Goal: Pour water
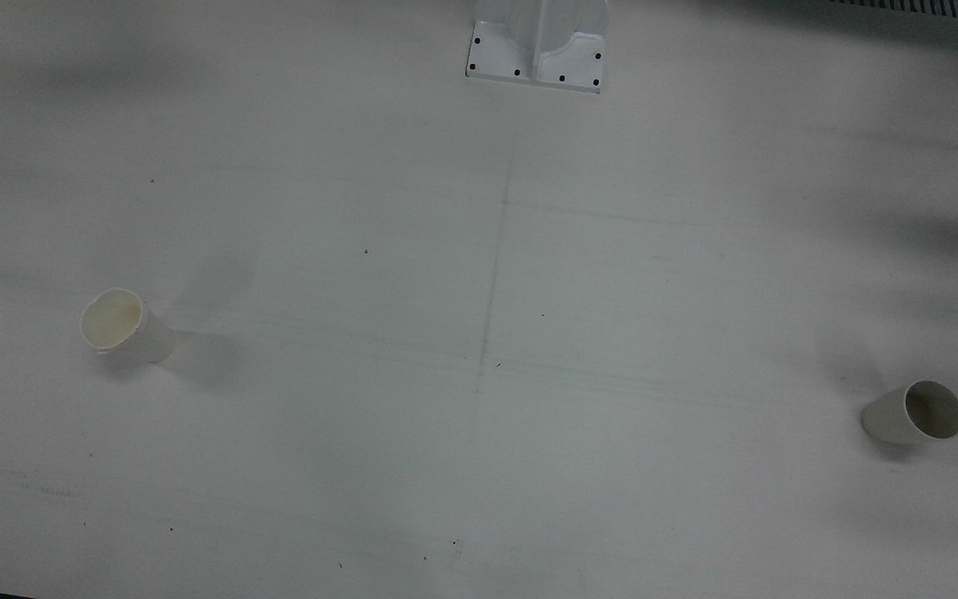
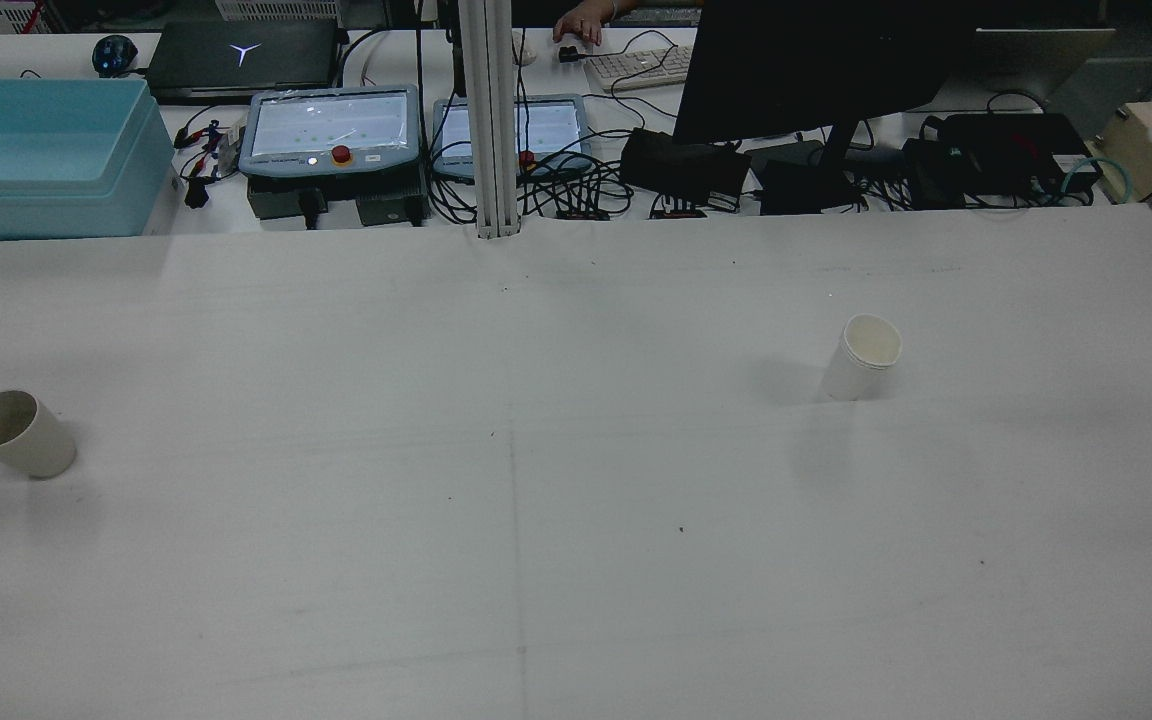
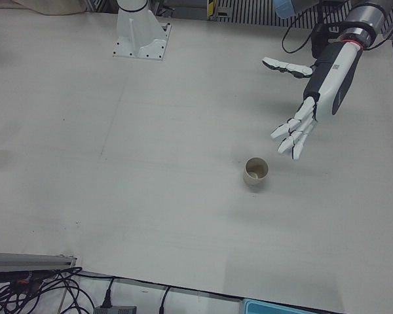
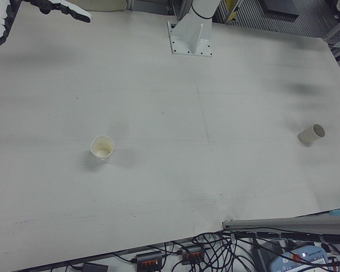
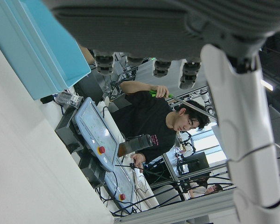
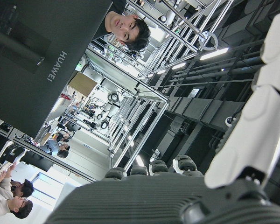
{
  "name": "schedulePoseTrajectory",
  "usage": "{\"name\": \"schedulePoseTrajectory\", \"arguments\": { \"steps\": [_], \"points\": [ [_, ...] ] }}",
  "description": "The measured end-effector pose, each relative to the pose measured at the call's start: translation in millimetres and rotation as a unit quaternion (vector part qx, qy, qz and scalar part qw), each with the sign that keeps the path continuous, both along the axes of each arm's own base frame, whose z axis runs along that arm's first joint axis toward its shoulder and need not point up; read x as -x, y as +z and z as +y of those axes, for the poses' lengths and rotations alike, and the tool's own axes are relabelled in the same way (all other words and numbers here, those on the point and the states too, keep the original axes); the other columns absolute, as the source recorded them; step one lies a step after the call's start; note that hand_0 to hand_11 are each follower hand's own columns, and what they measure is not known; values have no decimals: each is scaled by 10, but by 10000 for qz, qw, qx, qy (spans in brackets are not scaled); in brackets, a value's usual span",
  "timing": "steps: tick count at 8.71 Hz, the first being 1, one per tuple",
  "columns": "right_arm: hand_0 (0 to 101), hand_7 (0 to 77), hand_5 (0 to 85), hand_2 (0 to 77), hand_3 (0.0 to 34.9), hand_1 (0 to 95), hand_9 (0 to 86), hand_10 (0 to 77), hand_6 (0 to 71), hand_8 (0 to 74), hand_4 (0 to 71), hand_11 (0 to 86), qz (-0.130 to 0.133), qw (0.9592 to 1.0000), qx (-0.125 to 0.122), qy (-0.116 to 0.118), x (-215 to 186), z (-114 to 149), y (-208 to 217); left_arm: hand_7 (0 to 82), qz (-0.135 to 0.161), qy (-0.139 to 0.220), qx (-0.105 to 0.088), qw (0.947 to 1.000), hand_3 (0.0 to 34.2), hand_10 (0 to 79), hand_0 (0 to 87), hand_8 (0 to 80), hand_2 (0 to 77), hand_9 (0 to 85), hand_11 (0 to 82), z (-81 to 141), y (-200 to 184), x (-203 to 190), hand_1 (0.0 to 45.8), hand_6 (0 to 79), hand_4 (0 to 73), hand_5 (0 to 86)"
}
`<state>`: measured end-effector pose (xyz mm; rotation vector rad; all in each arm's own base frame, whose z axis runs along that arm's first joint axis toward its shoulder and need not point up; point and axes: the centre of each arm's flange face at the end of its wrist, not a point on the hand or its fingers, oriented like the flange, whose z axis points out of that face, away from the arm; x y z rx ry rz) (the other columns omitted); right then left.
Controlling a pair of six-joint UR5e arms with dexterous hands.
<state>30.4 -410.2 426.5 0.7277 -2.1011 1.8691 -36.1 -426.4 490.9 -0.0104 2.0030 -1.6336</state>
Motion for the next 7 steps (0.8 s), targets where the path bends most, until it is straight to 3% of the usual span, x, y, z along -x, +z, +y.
{"name": "schedulePoseTrajectory", "arguments": {
  "steps": [1,2,4,5,7],
  "points": [
    [461,38,11,131,0,131,5,5,22,5,44,11,-40,10000,-8,15,-37,26,-20,76,4,2,8,10000,91,60,562,0,16,16,104,16,9,6,131,11,104,109],
    [463,33,104,120,0,153,11,5,27,5,16,11,-54,10000,-6,28,-61,42,-23,82,7,7,1,10000,97,44,562,0,16,16,76,23,12,8,125,27,93,114],
    [463,33,104,120,0,153,11,5,27,5,16,11,-63,10000,8,38,-80,55,-19,76,12,19,-16,10000,101,44,561,0,16,22,82,30,10,8,125,27,93,120],
    [462,33,71,120,0,131,5,5,22,5,71,11,-80,10000,13,38,-84,58,-17,76,12,24,-21,10000,81,44,561,0,16,22,82,32,8,7,125,27,93,120],
    [462,44,55,125,0,131,5,5,22,5,54,11,-124,9999,6,47,-99,63,-20,76,14,43,-28,10000,81,44,561,0,16,16,82,34,5,4,125,27,93,120]
  ]
}}
